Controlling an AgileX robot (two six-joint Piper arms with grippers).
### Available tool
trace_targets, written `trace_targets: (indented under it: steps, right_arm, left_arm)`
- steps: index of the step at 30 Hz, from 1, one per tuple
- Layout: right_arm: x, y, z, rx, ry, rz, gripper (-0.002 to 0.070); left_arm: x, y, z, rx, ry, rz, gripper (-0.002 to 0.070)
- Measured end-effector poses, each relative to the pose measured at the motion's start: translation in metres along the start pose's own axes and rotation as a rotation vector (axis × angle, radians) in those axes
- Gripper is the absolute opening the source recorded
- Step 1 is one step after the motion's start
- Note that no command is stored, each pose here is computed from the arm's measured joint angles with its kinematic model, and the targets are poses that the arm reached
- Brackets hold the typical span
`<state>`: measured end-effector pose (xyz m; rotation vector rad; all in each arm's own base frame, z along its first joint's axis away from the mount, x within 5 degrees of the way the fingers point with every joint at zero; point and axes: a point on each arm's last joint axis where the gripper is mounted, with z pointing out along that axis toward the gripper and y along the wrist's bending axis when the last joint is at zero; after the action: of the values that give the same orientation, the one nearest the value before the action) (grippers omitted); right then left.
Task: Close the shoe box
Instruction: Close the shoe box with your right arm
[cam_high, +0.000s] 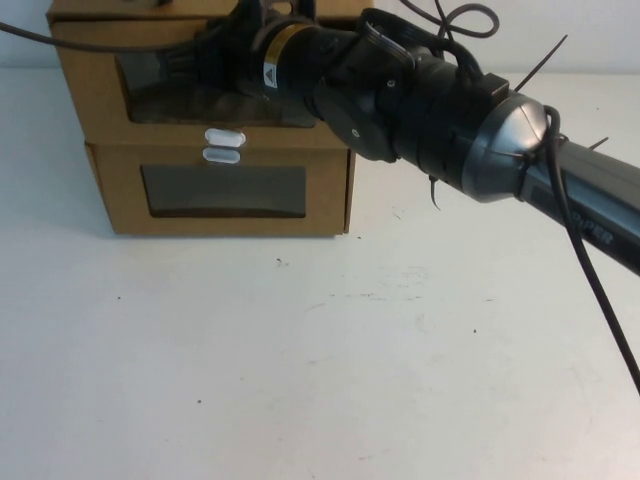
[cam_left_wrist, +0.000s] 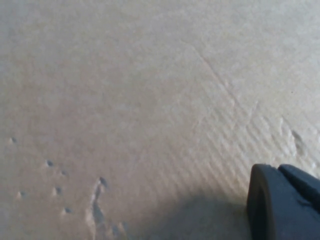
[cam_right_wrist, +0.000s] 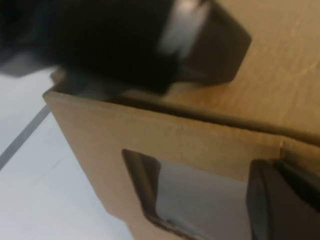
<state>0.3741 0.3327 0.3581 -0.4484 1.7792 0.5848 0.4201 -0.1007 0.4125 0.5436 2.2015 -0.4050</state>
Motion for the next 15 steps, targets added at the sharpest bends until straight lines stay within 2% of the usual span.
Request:
trace_targets:
  steps: [15]
  right_arm:
    - [0.004,-0.007,0.014,-0.005,-0.029,0.020,-0.0011]
  left_arm:
    - [0.000,0.000,0.000,0.005,-0.005,-0.004,-0.0005]
